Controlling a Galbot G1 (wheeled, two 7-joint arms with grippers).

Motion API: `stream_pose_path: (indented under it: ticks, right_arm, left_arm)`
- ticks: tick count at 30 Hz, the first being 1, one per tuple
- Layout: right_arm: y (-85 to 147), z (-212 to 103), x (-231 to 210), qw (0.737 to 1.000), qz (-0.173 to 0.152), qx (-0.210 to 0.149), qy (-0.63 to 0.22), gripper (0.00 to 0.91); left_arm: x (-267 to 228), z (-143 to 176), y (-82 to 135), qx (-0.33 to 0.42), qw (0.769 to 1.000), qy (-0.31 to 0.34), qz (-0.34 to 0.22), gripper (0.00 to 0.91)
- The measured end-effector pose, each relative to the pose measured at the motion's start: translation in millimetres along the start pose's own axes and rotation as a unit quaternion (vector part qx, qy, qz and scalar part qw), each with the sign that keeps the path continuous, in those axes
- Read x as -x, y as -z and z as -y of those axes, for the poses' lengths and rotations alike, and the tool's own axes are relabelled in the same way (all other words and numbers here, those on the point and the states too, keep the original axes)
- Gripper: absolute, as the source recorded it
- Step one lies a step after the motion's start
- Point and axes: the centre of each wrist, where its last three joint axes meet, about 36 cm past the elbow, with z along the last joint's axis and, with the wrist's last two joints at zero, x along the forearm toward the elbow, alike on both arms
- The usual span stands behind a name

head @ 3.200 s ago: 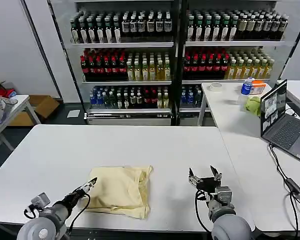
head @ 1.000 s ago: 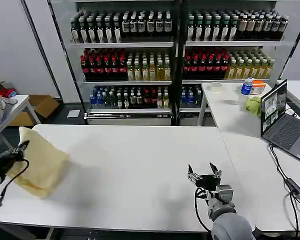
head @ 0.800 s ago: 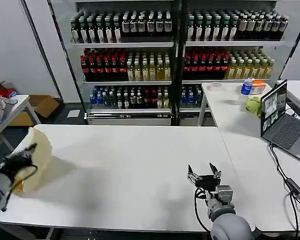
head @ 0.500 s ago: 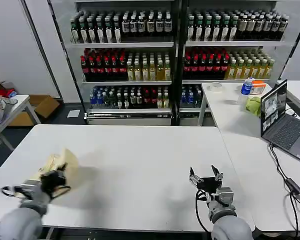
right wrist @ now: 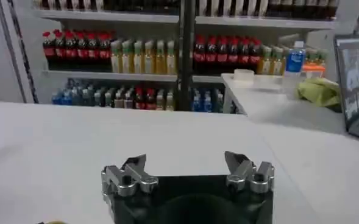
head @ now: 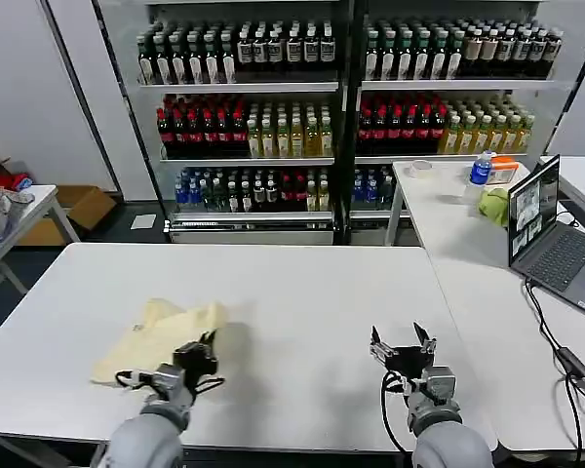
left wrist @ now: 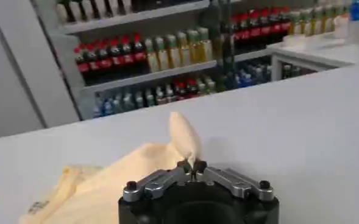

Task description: Fold and organize the clothes.

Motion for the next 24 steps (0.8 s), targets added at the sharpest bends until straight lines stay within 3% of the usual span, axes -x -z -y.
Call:
stream_pose_path:
  ticks: [8, 10, 11, 12, 24]
  right_arm:
    - [2.4, 0.8, 1.4, 1.000, 0.004, -0.002, 0.002, 0.907]
    - [2.7, 0.4, 2.2, 1.000, 0.005, -0.002, 0.003, 0.907]
    - [3.0, 0.2, 2.9, 1.000, 0.006, -0.002, 0.003, 0.907]
    - [3.2, 0.1, 3.4, 1.000, 0.006, -0.002, 0.003, 0.907]
    - [6.5, -4.2, 9.9, 1.000, 0.022, 0.004, 0.018, 0.907]
  left_arm:
    - [26.0, 46.0, 12.6, -0.036, 0.999, -0.032, 0.011, 0.020]
    - [32.0, 56.3, 16.4, -0.046, 0.998, -0.041, 0.014, 0.282]
    - [34.5, 60.5, 18.3, -0.051, 0.998, -0.046, 0.016, 0.494]
    - [37.3, 64.5, 19.7, -0.055, 0.997, -0.050, 0.017, 0.907]
    - [47.5, 79.1, 34.5, -0.138, 0.983, -0.116, 0.038, 0.907]
